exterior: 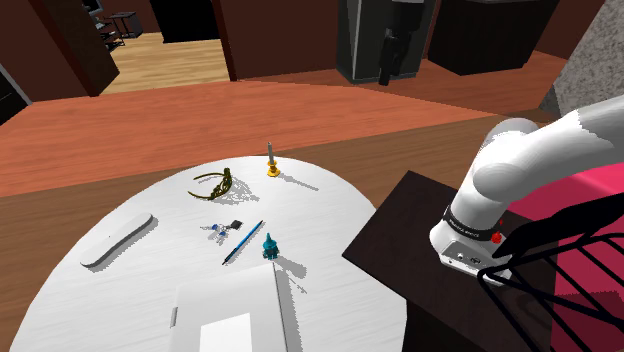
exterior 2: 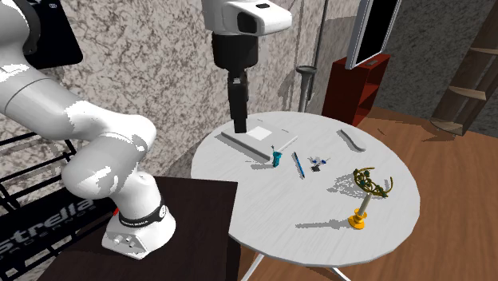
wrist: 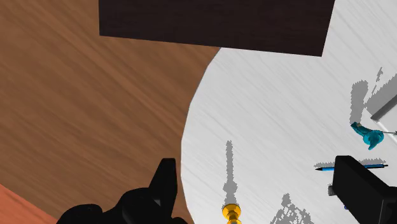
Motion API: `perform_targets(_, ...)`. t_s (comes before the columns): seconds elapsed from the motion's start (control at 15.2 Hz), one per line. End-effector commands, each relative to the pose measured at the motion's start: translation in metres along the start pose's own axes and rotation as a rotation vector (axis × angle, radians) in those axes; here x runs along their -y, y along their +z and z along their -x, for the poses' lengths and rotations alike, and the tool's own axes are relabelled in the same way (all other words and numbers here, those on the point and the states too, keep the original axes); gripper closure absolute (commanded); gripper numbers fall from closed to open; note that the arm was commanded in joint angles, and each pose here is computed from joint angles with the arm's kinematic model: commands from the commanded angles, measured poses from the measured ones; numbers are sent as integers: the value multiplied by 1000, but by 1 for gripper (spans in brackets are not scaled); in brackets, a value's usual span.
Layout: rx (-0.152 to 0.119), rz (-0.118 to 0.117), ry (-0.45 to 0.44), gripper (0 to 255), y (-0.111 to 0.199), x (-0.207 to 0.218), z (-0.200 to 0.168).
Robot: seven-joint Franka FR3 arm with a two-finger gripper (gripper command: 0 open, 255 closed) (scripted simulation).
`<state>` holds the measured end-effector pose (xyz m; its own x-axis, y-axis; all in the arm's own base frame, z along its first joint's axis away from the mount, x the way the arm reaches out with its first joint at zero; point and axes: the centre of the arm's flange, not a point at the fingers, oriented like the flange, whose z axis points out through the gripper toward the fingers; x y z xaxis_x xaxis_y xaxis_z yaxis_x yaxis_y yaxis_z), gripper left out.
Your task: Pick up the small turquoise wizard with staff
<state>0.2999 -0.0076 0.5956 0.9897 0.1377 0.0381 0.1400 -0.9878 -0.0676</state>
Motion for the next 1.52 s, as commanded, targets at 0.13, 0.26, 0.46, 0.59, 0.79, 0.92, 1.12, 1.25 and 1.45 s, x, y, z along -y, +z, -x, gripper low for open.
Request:
perform_targets(0.13, 10, 4, 8, 0, 18, 19, -9)
perform_targets(0.26, 20, 8, 16, 0, 35, 37, -19)
perform_targets(0.46, 36, 14, 28, 0, 62, 65, -33)
perform_targets(0.59, 46, 18, 36, 0, 81, 83, -42)
perform_targets(0.79, 61, 23, 48, 0, 108, 110, -56)
perform_targets(0.92, 72, 27, 56, 0, 127, 127, -66)
perform_targets(1.12, 87, 33, 67, 0, 155, 154, -79)
perform_targets(1.25, 97, 37, 75, 0, 174, 171, -89)
perform_targets(1.45, 112, 43, 87, 0, 203, 197, -102)
